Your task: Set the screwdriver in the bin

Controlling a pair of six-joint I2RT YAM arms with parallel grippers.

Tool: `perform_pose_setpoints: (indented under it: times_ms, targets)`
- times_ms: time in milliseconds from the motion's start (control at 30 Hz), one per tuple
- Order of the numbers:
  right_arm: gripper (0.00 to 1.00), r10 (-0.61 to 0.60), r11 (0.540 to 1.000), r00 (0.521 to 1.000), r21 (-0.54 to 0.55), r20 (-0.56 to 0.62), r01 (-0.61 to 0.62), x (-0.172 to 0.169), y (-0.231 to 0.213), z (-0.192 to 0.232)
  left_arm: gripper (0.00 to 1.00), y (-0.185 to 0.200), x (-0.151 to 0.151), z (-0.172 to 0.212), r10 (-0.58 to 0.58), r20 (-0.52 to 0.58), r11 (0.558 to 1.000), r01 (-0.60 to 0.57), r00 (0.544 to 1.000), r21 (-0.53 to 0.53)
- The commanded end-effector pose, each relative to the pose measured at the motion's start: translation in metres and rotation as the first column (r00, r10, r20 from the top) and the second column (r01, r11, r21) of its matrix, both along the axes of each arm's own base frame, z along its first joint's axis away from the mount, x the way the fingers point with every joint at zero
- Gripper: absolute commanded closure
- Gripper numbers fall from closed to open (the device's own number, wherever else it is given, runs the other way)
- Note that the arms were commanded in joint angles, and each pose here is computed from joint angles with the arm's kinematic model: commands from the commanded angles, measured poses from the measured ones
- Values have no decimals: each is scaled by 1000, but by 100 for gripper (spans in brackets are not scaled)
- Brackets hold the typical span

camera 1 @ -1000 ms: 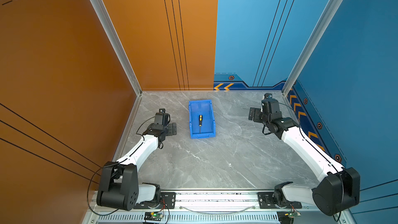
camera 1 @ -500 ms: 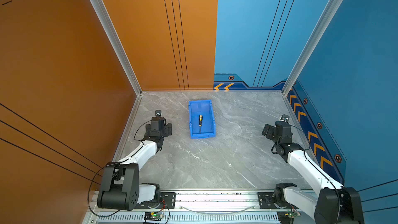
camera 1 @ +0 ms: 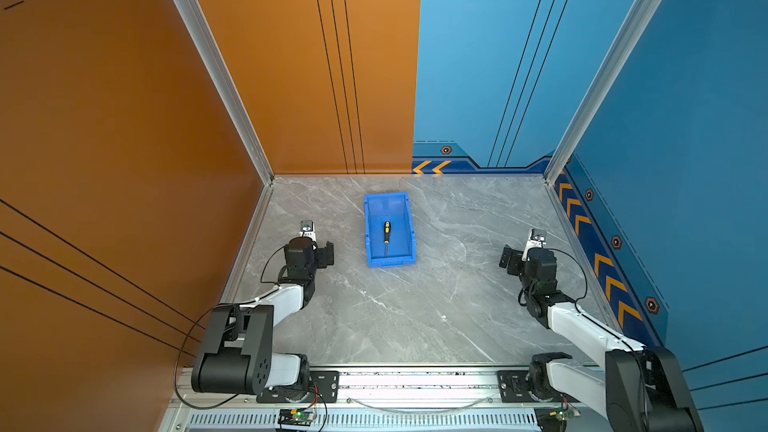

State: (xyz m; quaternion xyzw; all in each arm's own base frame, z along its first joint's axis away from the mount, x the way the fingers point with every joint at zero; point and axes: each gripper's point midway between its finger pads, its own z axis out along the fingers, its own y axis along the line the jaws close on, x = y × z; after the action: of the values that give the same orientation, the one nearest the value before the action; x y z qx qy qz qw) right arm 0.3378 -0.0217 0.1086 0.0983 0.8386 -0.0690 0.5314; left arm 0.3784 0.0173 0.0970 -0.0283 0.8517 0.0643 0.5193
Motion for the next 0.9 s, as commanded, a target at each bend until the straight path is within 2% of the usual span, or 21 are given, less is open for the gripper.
perform_pose_setpoints:
  times_ms: [0,167,333,733,867]
  targets:
    - [0,6,999,997,-33,78,-4,9,1,11,2,-1,11,14,-37,92,999,39,995,-21]
    - [0,-5,999,992,-34,124,9,21,0,14,2,-8,11,10,-67,141,996,75,988,-54]
    - [0,4,998,992,-63,124,4,36,1,14,2,-11,16,0,-86,127,994,93,988,-51]
    - [0,8,998,992,-70,128,1,48,-1,-4,2,-4,17,-7,-42,130,998,47,991,-37]
    - [0,-32,998,992,-49,121,38,50,-10,-12,2,-4,17,-8,-42,129,998,46,991,-35]
